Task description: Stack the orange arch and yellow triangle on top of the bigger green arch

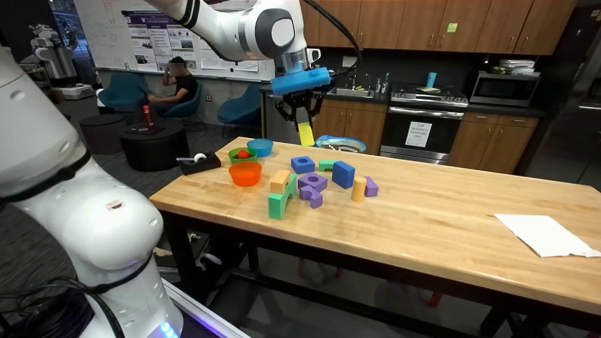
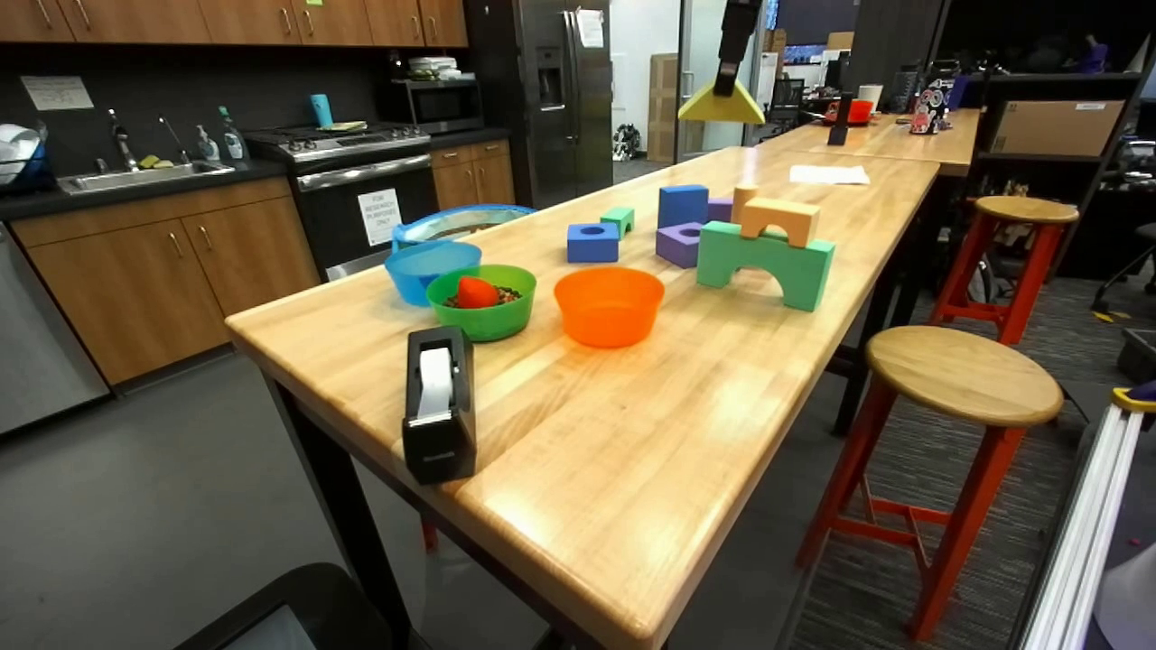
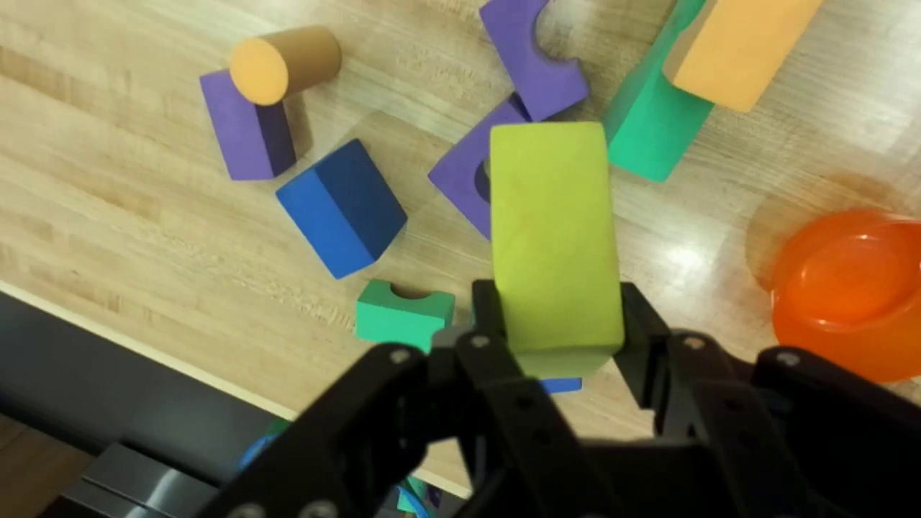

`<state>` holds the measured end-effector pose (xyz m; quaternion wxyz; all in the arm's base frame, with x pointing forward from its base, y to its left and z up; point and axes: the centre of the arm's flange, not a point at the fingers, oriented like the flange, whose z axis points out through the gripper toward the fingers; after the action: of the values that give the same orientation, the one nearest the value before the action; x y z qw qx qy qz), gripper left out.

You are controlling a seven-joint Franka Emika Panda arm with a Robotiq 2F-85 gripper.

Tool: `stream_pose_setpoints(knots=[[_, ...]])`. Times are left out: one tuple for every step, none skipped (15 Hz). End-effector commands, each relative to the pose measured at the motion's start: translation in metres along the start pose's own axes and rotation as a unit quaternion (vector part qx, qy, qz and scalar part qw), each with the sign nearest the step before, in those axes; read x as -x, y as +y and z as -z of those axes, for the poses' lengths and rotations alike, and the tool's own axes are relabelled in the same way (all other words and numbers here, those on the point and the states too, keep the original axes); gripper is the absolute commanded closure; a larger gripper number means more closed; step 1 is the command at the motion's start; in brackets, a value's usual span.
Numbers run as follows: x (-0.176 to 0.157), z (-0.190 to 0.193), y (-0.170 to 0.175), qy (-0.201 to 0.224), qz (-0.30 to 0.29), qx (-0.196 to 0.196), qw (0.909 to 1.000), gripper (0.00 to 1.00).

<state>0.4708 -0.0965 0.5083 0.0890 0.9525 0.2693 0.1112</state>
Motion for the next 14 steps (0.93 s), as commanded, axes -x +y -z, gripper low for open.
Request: stream_pose_setpoints(knots=[[0.01, 0.004, -0.017, -0.033, -0.039, -0.016, 0.9986, 0.85], [0.012, 0.002, -0.02, -0.041, -0.044, -0.027, 0.9978, 0.85], [0.015, 0.001, -0.022, -0.049, -0.044, -0.043, 0.9969, 0.85], [0.018, 0.0, -0.024, -0.056, -0.046, -0.053, 0.996, 0.85], [0.022, -0.001, -0.024, -0.066, -0.049, -0.058, 0.995, 0.85], [0.025, -0.001, -0.025, -0.071, -0.048, -0.066, 0.9941, 0.85], [0.03, -0.001, -0.024, -0.073, -0.052, -0.071, 0.9935, 0.85], [0.035, -0.001, -0.023, -0.071, -0.06, -0.073, 0.993, 0.85], [0.04, -0.002, -0.022, -0.067, -0.067, -0.077, 0.9925, 0.85], [0.044, -0.004, -0.023, -0.062, -0.077, -0.077, 0.9921, 0.85], [0.048, -0.007, -0.025, -0.053, -0.09, -0.081, 0.9912, 0.85], [0.051, -0.01, -0.027, -0.046, -0.103, -0.084, 0.99, 0.85], [0.052, -0.014, -0.031, -0.04, -0.114, -0.089, 0.9886, 0.85], [0.053, -0.018, -0.034, -0.035, -0.128, -0.093, 0.9868, 0.85]])
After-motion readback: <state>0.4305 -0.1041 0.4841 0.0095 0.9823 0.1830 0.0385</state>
